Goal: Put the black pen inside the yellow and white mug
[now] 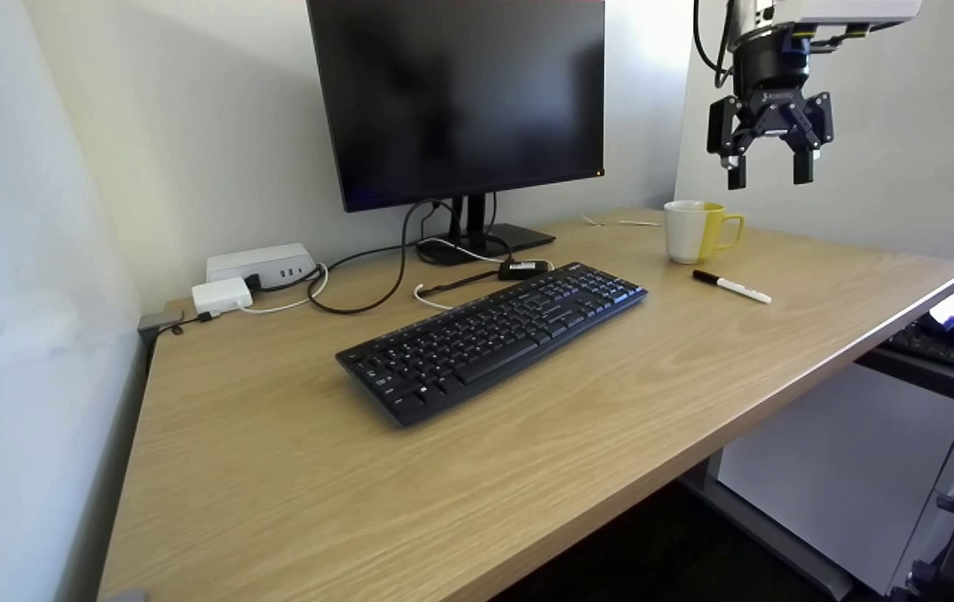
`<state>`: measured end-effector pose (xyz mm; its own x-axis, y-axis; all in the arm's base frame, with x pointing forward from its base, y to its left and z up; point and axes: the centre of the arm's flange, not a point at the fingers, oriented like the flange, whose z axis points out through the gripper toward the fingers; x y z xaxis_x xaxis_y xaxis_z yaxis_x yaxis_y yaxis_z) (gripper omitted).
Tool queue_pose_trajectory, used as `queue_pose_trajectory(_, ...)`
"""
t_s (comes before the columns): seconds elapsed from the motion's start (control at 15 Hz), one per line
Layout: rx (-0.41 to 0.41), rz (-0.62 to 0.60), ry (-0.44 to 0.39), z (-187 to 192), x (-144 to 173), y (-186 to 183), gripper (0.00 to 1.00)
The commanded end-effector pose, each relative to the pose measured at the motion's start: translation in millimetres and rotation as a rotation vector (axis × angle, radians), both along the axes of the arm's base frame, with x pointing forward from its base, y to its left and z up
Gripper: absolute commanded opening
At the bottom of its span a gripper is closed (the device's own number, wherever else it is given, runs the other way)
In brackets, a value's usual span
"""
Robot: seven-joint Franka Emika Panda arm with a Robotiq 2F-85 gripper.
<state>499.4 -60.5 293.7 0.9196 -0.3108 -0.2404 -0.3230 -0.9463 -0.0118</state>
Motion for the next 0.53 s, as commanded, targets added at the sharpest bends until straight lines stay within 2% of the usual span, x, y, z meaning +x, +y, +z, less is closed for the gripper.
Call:
queue_pose_trajectory(0.0,-0.010,0.019,-0.039,-17.1,4.6,-2.3,1.00)
queue_pose_trajectory(0.47,-0.031,0.057,-0.112,-99.8,20.8,-34.4,1.00)
